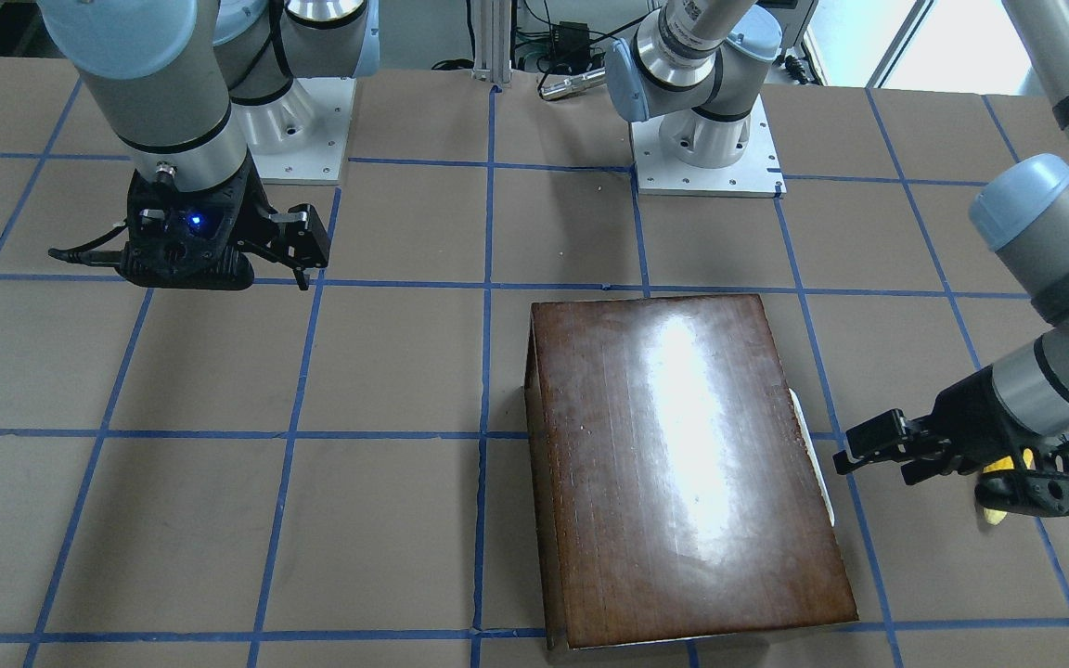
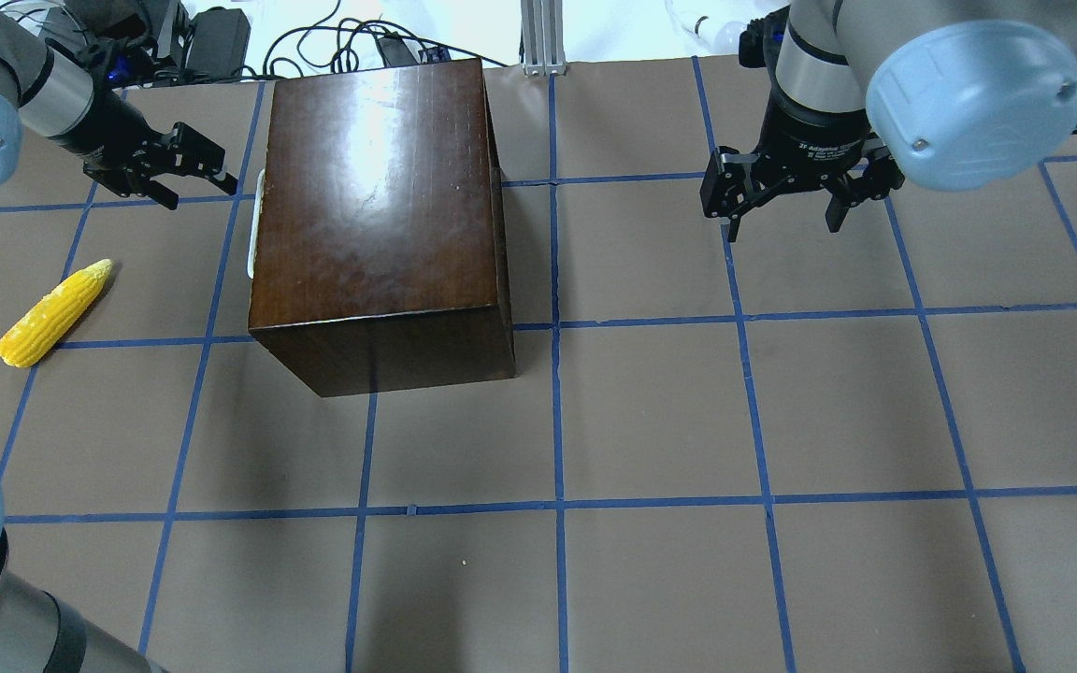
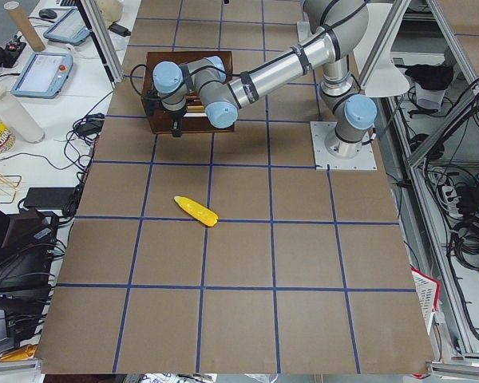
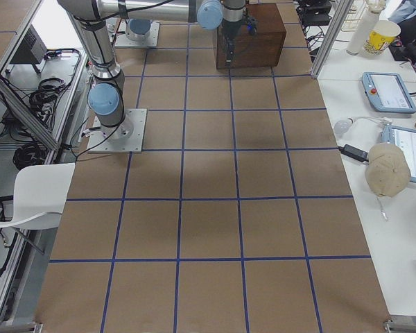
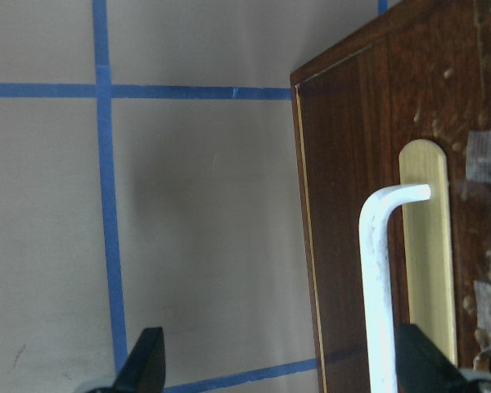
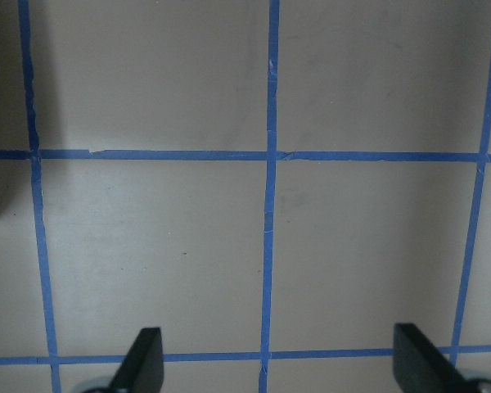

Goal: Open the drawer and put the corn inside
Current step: 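Lower the left gripper and grasp the white drawer handle, then pull the drawer open by its handle with the left gripper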

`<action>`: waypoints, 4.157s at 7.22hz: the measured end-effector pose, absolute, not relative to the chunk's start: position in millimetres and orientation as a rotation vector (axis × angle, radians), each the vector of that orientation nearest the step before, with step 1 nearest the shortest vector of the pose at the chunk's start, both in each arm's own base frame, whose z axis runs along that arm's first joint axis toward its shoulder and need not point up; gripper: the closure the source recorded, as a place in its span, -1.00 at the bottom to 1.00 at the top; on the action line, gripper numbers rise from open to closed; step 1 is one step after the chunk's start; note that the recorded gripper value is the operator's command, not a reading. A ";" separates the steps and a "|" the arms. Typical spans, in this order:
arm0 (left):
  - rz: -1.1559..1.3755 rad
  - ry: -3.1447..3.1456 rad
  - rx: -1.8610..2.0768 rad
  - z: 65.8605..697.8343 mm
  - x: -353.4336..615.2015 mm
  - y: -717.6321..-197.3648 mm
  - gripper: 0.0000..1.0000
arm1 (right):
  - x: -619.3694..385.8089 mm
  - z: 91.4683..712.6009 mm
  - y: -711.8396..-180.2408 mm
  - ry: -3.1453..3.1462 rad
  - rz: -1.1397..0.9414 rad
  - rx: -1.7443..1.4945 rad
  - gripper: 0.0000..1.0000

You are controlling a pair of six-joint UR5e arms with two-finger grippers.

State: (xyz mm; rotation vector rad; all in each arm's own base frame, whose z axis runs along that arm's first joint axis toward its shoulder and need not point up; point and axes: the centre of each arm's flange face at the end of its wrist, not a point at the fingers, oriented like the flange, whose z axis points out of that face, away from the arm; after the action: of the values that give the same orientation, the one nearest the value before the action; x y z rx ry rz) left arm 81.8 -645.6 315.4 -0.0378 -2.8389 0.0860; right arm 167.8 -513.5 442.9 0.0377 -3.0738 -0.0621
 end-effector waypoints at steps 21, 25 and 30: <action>-0.002 -2.763 -0.057 271.5 78.7 -632.2 -1.00 | 167.9 442.7 -513.7 -3.074 -0.061 0.038 -1.00; 0.006 -2.765 -0.068 271.9 88.6 -631.0 -1.00 | 167.9 442.6 -513.6 -3.074 -0.063 0.038 -1.00; 0.025 -2.764 -0.118 272.0 105.7 -629.7 -1.00 | 167.8 442.6 -513.6 -3.073 -0.063 0.038 -1.00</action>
State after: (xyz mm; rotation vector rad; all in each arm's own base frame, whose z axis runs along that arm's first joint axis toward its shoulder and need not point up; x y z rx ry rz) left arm 105.7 -629.7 272.0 -0.1175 -2.7636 0.0248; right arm 167.8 -513.6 442.6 0.0378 -3.0734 -0.0629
